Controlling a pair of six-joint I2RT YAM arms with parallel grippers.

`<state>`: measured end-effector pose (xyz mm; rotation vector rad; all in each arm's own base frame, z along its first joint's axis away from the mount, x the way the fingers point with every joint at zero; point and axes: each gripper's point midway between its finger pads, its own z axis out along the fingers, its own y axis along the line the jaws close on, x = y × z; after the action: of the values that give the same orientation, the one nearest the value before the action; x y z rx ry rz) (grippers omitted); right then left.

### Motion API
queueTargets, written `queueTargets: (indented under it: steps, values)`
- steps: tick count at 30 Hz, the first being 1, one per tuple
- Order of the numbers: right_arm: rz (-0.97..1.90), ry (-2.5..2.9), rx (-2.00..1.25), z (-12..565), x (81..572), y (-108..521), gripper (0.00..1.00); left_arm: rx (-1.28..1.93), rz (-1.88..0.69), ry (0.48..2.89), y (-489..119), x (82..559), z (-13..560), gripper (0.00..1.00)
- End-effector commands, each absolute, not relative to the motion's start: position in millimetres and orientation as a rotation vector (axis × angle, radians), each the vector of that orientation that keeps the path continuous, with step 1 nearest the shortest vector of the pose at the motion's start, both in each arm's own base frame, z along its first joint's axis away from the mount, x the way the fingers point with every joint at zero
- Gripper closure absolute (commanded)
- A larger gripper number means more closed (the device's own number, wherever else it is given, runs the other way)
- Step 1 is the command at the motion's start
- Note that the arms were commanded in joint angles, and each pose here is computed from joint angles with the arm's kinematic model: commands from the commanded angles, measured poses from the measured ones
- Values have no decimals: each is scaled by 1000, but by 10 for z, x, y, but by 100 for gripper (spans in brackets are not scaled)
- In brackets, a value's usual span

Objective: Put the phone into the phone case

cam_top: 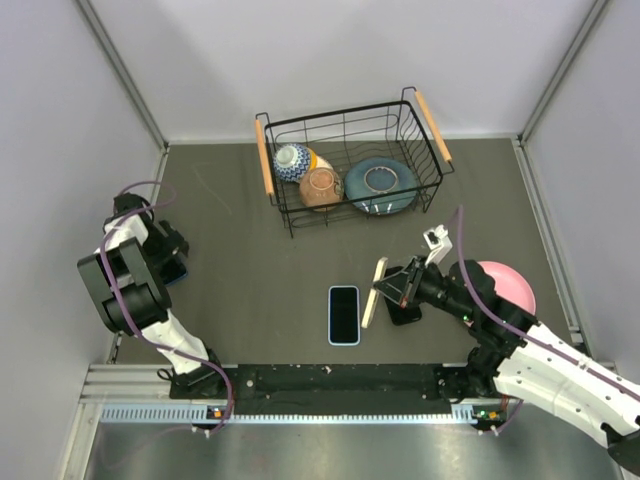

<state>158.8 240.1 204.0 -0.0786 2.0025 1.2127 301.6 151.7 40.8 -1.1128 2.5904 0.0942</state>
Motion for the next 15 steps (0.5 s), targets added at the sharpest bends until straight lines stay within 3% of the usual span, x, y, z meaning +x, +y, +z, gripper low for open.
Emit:
queueTargets:
  steps: [1,8,15]
  values:
    - [1233,1906,-100,2395,1598,2382,100,-1070,54,2619,1508,3040,288,1]
    - [1199,1876,-89,2430,1605,2288,100,-1077,51,2642,1492,2997,265,1]
    - [1153,1849,-123,2550,1600,2212,100,-1101,205,2634,1621,2845,339,1]
